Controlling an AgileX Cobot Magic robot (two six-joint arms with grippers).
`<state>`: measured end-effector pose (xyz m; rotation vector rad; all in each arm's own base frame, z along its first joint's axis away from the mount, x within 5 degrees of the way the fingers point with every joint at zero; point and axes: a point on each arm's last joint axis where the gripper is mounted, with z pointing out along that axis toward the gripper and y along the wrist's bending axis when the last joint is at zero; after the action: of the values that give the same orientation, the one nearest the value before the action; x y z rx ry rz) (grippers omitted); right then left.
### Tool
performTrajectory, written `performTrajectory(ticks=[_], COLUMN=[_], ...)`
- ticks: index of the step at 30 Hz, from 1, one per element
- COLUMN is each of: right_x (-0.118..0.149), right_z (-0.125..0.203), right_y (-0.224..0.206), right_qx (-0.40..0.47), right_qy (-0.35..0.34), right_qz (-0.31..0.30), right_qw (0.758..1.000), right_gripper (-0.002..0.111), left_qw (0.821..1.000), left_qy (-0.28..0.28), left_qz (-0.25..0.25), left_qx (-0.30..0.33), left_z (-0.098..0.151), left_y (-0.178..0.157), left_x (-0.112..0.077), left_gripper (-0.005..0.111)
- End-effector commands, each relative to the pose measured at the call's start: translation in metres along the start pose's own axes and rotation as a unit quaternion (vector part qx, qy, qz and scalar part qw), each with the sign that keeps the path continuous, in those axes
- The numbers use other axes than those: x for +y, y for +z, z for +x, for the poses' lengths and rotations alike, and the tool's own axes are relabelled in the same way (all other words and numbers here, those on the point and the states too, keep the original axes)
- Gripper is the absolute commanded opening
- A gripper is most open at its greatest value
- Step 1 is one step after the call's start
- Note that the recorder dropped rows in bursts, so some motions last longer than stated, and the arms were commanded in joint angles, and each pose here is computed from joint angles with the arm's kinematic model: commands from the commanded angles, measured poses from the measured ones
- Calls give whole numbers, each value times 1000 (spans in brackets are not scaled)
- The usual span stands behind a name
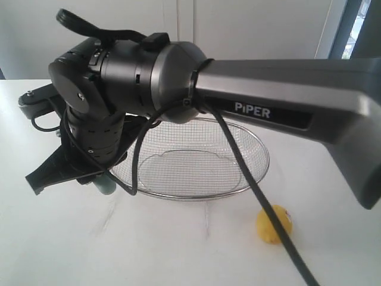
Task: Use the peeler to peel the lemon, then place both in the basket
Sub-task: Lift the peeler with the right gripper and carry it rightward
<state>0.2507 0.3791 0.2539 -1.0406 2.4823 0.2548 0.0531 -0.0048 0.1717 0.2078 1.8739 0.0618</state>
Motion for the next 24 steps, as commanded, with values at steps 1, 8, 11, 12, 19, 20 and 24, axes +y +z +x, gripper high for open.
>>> performTrajectory(ticks=[1,8,11,12,19,20,24], right_x=[-6,-11,-17,-18,-28,-30,-40], right_z=[-2,6,10,10,15,18,27], right_y=[-17,-39,-50,-54,-83,-85,-89], right_qx=[-4,31,47,48,44,46,55], right_qy=[-28,-82,-98,-99,-116,-120,-118], right_qz=[6,16,40,44,71,79,93], right_qw=[1000,996,993,993,990,989,987], right_gripper=[0,0,0,0,0,0,0], left_qw=[1000,1000,1000,1000,1000,1000,1000], left_qy=[-7,-7,-7,-7,-7,-7,-7], left_qz=[1,1,1,1,1,1,1], left_qx=[1,1,1,1,1,1,1], left_z=[1,1,1,1,1,1,1], left_y=[0,0,0,0,0,0,0], left_x=[0,0,0,0,0,0,0], left_gripper=[0,0,0,0,0,0,0])
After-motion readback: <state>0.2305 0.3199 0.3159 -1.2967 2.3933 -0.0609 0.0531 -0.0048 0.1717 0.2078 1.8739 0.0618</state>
